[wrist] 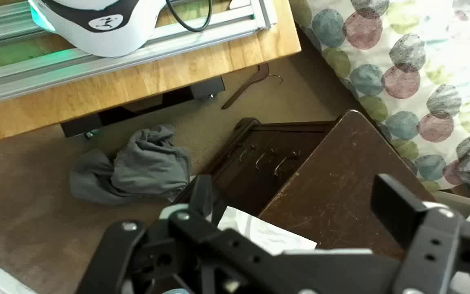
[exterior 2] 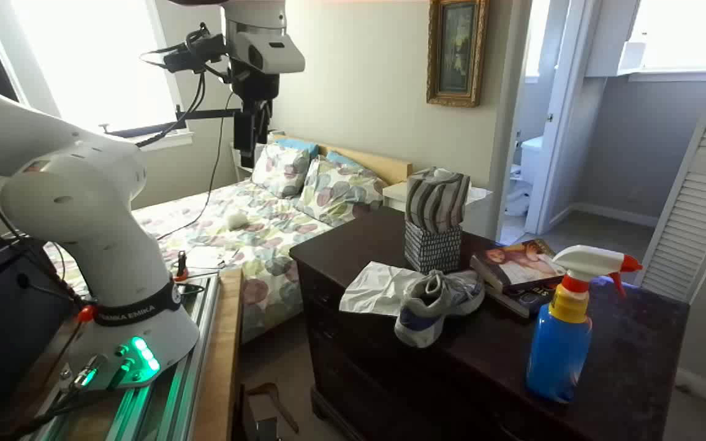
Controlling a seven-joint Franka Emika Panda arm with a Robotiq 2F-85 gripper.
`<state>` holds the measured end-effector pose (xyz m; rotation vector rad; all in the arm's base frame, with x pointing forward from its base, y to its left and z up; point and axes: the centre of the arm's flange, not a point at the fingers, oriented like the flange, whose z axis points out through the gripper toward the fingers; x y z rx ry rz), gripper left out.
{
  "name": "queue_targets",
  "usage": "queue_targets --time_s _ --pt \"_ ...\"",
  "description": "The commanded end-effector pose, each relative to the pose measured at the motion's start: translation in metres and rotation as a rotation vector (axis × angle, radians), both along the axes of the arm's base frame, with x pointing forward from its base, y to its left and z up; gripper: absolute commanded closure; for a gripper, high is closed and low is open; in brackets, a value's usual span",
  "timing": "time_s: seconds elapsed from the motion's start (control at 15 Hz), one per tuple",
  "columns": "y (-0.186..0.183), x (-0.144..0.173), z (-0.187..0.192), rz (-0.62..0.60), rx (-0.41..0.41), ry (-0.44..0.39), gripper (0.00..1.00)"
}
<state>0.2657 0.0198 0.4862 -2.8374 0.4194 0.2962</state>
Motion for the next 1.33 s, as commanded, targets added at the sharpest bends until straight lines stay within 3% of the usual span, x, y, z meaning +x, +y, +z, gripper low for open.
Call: queue_targets --time_s 0.0,0.47,1.0,1.27 --pt "0.0 0.0 0.0 0.0 0.0 0.0 0.0" --pt "-0.002 0.003 -0.002 -0.018 -0.027 -0.015 0.0" --pt "-0.088 0.059 -0.019 -0.202 -0.217 -0.24 0.0" --pt "-0.126 0.088 -0.027 -0.255 -0.265 -0.317 0.0"
